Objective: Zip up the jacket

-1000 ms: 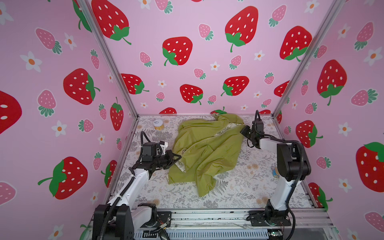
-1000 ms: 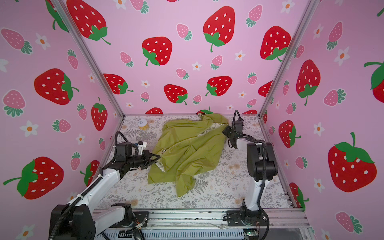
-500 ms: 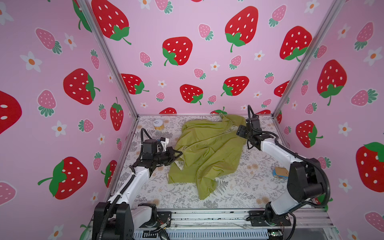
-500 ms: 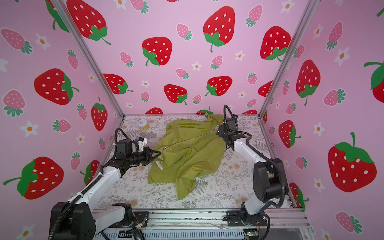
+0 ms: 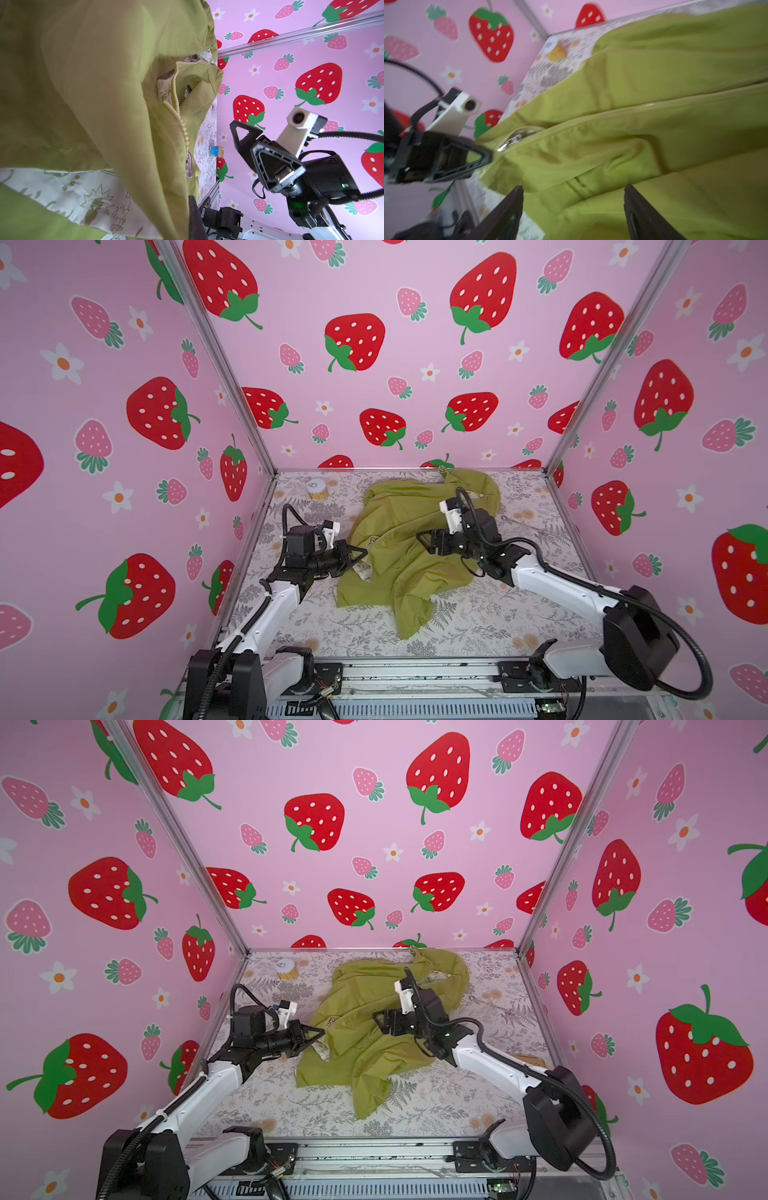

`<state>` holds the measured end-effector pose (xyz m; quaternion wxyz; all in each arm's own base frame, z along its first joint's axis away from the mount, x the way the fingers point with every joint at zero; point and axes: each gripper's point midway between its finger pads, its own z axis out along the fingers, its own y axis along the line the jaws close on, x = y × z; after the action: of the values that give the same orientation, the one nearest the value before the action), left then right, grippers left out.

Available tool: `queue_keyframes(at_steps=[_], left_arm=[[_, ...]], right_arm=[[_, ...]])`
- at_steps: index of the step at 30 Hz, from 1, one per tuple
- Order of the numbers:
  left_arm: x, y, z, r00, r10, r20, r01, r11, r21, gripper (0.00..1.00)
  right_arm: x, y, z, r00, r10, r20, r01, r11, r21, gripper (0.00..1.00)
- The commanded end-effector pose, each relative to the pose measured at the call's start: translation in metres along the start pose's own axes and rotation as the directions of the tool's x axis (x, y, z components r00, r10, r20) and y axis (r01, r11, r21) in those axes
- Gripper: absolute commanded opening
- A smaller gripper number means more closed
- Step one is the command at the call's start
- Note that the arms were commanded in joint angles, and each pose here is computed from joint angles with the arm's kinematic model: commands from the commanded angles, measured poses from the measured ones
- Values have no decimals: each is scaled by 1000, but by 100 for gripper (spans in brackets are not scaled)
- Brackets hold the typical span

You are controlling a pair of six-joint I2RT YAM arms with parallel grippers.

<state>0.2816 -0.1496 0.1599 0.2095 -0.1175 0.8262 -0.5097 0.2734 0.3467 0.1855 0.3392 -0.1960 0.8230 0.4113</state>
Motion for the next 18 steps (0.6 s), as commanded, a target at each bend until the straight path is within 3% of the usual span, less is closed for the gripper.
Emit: queue_keyframes(at_steps=[1,9,18], left_arm=[[3,5,3,1000,-13,5,13,1000,10,0],[24,41,4,996,-86,21,87,995,-55,0],[33,58,6,995,-103,15,104,991,-81,0]], right_arm=[[-4,50,31,1000,2,-7,-4,979,-206,78],[38,59,102,987,15,-161,-57,965,-255,74],[70,56,124,969,13,-249,-80,962,-261,64]])
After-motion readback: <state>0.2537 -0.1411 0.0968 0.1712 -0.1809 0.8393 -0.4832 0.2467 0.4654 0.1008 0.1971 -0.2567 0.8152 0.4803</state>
